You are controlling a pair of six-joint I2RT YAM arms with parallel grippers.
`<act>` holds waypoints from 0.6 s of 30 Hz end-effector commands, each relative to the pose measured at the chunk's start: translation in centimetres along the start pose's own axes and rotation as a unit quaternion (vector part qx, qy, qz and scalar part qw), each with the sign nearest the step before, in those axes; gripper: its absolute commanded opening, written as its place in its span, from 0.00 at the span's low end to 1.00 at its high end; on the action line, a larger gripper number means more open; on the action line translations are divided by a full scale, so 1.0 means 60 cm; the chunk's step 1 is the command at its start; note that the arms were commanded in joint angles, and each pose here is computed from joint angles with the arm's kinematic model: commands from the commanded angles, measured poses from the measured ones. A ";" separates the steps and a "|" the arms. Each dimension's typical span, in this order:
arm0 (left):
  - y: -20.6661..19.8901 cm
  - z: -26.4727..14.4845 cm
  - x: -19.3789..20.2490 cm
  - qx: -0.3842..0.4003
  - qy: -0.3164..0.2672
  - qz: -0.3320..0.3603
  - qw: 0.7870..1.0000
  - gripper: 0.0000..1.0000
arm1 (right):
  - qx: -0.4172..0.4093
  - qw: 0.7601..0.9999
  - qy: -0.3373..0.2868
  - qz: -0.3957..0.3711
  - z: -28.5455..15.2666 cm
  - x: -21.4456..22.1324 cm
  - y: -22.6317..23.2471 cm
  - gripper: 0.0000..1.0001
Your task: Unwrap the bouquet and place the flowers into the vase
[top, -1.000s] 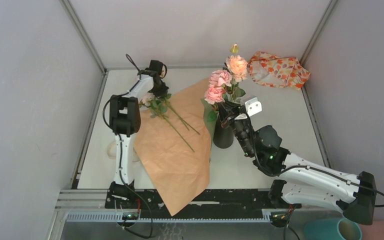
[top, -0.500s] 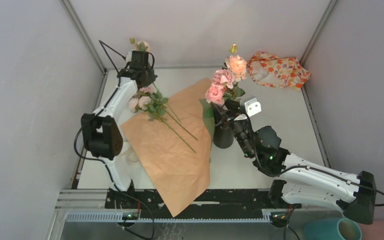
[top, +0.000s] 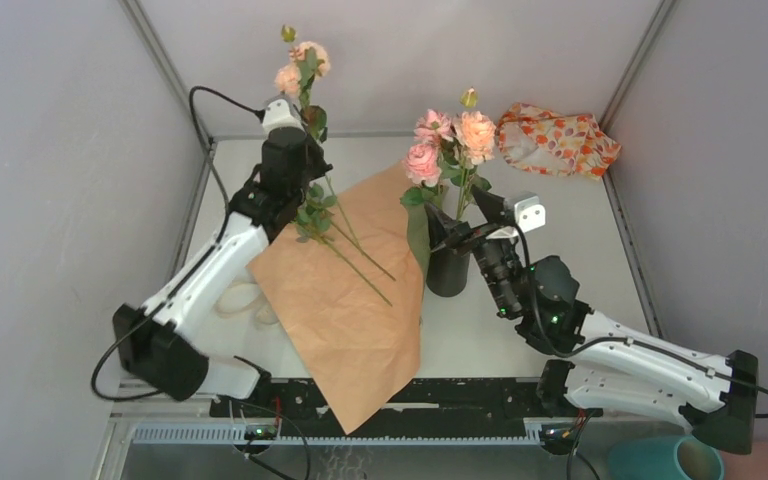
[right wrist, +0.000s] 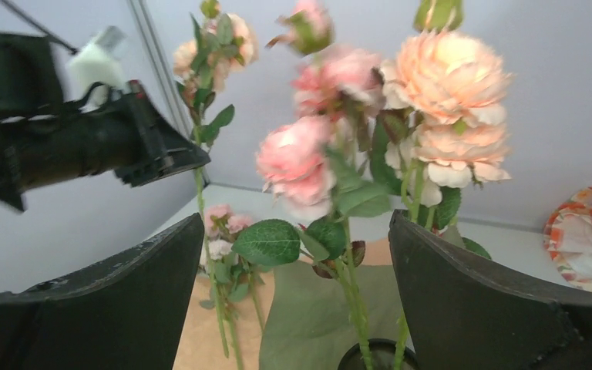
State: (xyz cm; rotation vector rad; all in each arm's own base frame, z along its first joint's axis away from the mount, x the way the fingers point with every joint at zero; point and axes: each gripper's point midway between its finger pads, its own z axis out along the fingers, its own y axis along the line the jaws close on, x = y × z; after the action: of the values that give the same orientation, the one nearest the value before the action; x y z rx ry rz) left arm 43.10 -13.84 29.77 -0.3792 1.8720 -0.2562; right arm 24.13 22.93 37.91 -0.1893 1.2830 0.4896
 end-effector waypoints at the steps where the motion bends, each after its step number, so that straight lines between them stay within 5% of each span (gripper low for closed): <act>1: -0.056 -0.135 -0.146 0.073 -0.174 -0.001 0.982 0.00 | 0.022 0.998 -0.037 0.053 -0.014 -0.048 -0.019 0.99; 9: -0.096 -0.322 -0.211 0.208 -0.283 -0.026 0.936 0.00 | 0.031 0.994 -0.053 0.091 -0.027 -0.076 -0.033 1.00; 18: -0.229 -0.398 -0.202 0.361 -0.295 -0.037 0.884 0.01 | 0.045 0.992 -0.051 0.106 -0.036 -0.097 -0.046 1.00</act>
State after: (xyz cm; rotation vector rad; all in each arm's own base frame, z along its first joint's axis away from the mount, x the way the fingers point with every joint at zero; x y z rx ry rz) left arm 26.36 -17.96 51.33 -0.1063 1.1305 -0.6950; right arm 22.92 19.36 40.45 -0.0151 1.2504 0.5753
